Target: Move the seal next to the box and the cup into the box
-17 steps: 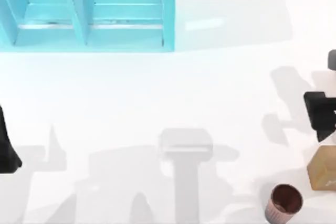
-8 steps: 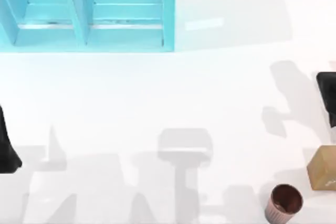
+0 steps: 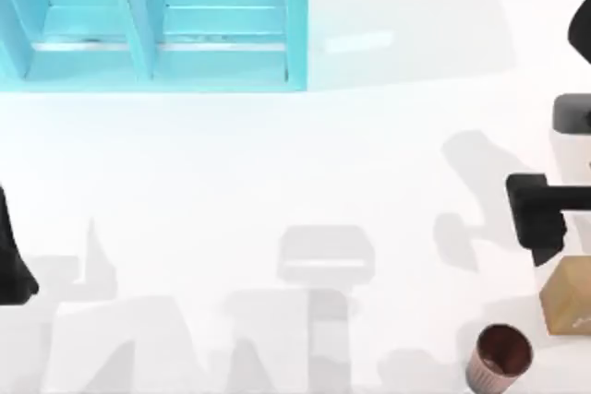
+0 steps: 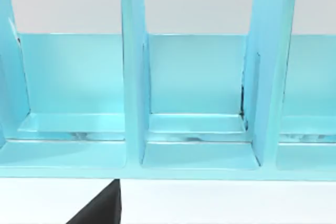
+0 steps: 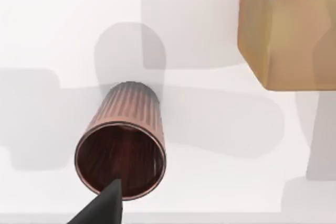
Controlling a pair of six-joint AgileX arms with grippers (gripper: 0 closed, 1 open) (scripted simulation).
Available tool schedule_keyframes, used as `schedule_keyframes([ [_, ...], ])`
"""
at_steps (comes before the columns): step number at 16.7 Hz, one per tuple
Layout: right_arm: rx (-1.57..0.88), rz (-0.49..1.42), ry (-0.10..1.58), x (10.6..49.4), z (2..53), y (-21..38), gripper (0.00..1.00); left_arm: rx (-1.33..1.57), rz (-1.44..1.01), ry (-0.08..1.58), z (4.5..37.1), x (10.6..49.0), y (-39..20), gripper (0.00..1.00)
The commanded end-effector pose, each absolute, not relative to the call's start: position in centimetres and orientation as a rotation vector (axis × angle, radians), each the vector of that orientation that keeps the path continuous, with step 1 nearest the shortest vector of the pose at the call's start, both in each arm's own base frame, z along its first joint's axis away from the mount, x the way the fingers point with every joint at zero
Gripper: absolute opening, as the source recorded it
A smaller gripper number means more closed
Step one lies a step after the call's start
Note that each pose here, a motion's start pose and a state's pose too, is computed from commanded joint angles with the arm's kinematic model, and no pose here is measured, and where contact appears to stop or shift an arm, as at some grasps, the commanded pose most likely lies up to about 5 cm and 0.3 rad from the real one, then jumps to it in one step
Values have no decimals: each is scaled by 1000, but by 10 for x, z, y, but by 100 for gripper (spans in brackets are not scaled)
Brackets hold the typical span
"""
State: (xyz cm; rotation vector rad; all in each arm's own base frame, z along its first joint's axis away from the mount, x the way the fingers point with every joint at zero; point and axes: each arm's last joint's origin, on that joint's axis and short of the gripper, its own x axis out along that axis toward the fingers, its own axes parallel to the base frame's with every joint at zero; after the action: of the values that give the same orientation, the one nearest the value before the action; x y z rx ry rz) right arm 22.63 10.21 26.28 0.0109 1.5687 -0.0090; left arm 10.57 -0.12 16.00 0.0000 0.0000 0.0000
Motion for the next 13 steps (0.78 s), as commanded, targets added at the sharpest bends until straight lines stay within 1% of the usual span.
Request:
schedule_keyframes([
  [6, 8, -8, 1570, 189, 230, 134, 100, 0, 0, 0, 160, 106, -1, 100],
  [11, 8, -12, 1573, 188, 228, 135, 100, 0, 0, 0, 160, 106, -1, 100],
  [13, 8, -9, 1571, 189, 220, 136, 100, 0, 0, 0, 160, 106, -1, 100],
])
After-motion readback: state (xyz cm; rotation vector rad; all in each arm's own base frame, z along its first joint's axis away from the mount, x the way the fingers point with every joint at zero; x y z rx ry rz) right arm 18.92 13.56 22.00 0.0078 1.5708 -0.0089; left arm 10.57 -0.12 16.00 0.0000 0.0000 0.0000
